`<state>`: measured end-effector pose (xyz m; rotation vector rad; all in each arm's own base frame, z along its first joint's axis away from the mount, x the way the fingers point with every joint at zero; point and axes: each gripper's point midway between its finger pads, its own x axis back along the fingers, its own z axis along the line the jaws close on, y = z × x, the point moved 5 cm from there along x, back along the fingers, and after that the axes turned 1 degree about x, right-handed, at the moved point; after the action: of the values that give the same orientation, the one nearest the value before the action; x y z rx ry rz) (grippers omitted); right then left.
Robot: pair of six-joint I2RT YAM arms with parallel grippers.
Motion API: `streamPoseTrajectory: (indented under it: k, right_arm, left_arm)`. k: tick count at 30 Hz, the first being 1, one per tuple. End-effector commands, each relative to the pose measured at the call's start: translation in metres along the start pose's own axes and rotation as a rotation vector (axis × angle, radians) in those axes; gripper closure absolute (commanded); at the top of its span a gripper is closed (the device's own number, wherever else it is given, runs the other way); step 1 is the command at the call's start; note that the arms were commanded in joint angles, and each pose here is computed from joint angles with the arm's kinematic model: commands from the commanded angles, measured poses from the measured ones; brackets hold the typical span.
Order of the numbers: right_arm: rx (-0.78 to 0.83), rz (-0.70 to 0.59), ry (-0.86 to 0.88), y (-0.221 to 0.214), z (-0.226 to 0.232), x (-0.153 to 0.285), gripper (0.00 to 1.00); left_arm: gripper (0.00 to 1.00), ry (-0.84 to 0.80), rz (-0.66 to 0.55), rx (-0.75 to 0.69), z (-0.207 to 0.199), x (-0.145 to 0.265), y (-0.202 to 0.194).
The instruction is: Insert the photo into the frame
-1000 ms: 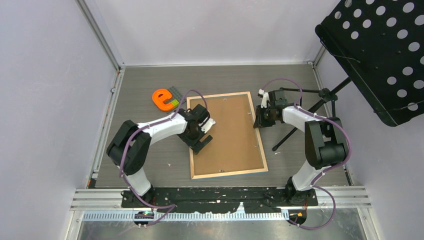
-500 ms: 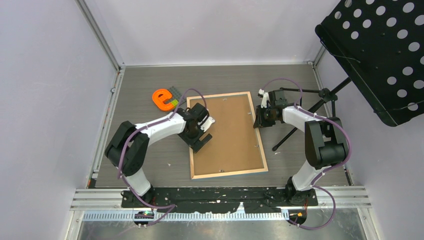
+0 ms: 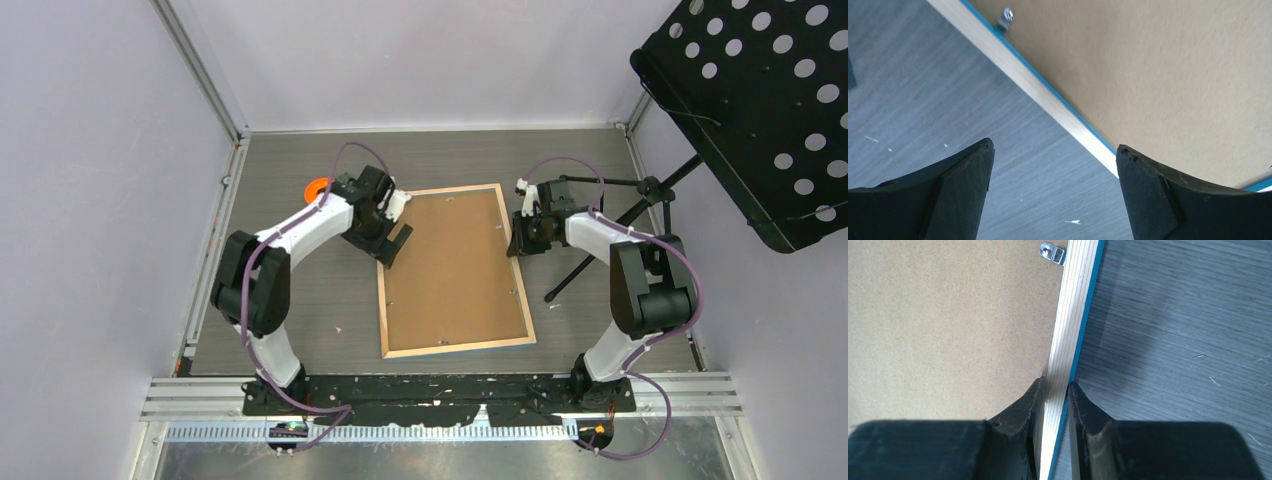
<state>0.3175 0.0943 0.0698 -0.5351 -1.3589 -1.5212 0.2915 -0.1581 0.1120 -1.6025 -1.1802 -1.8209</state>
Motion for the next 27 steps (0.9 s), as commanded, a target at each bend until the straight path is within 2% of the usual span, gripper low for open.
streamPoseTrajectory:
  k: [1,11,21,27]
  right_arm:
    - [0.036,-0.041,0.044,0.005,0.010,0.017,0.94]
    - [0.071,-0.043,0.038,0.011,0.009,0.021,0.94]
    - [0.111,-0.012,-0.004,0.044,0.003,0.013,0.94]
    - [0.152,0.051,-0.011,0.056,0.001,-0.002,0.94]
  left_arm:
    - [0.10,-0.036,0.007,-0.005,-0.003,0.002,0.018]
    - [0.13,-0.045,-0.006,0.065,0.010,0.006,0.028]
    - [0.09,-0.016,-0.081,0.087,0.035,0.039,0.015]
    - [0.07,-0.020,-0.103,0.153,0.059,0.055,0.008]
